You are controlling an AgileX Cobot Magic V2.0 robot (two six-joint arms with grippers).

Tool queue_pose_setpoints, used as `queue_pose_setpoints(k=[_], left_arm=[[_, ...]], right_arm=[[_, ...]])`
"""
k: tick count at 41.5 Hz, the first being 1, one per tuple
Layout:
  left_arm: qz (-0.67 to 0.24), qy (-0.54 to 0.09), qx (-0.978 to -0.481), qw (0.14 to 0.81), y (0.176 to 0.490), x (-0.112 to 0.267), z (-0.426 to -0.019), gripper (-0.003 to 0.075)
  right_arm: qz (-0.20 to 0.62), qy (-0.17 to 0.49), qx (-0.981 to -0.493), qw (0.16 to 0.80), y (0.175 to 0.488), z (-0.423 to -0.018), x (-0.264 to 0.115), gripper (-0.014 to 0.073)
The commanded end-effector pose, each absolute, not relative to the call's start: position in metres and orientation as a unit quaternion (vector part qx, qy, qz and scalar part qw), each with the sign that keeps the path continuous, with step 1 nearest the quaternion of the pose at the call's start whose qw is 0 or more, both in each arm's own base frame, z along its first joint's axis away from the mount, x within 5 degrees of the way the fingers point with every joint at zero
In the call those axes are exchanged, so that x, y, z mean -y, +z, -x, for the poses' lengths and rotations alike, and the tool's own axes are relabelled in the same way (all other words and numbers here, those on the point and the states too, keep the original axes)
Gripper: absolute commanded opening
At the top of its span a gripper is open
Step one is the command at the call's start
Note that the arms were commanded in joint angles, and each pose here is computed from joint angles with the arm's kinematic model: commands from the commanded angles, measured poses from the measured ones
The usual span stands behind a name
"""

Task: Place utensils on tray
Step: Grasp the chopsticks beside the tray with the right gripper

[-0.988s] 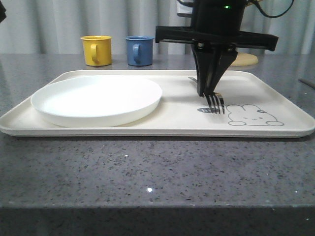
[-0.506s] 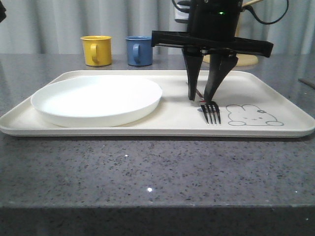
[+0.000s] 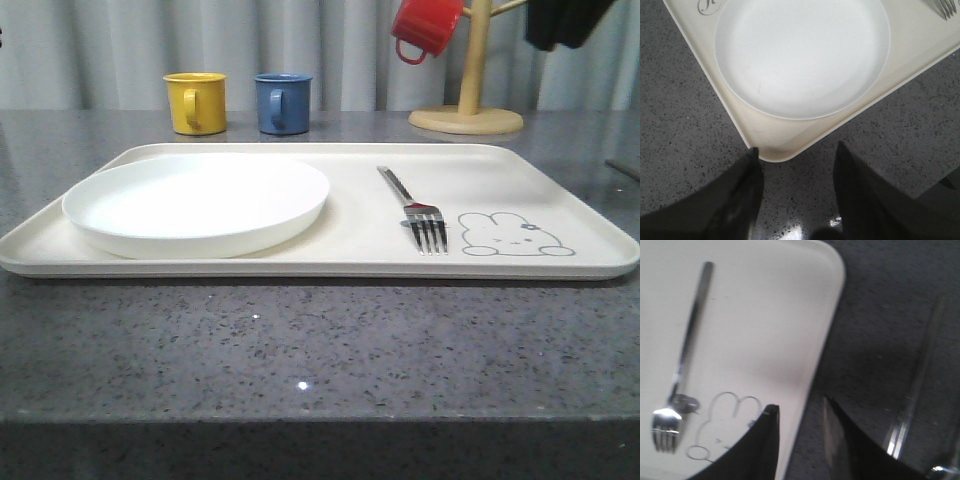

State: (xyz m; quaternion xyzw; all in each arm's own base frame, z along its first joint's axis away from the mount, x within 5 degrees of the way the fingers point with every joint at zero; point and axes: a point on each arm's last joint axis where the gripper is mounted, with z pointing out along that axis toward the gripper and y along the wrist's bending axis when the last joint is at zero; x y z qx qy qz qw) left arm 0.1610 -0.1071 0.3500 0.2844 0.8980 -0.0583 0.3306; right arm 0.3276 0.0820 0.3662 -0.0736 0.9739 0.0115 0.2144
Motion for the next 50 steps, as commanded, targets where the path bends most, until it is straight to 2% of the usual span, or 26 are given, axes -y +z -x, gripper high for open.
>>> queue_pose_setpoints(k=[1,10,15,32,50], left_arm=[[-0.280,-0.073,-0.883,0.368,0.363,0.108,-0.160,0.0314],[-0.280,-0.074,-0.882,0.371,0.364,0.109,-0.160,0.0314],[-0.280,-0.074,-0.882,0.371,0.364,0.109,-0.160,0.0314],[-0.280,-0.074,-0.882,0.372,0.364,0.109,-0.160,0.0314],[-0.280,-0.074,-0.882,0.372,0.364,0.109,-0.160,0.0314]], right_arm=[[0.061,-0.003,-0.980,0.187,0.377,-0.311,-0.048,0.0257],[-0.002,-0.022,-0.989,0.148,0.351,-0.319,0.004,0.0257],[-0.018,-0.024,-0.992,0.122,0.338,-0.324,0.017,0.0257],[-0.010,-0.014,-0.998,0.060,0.298,-0.347,0.017,0.0257],[-0.010,-0.013,-0.999,0.037,0.281,-0.355,0.018,0.0257]])
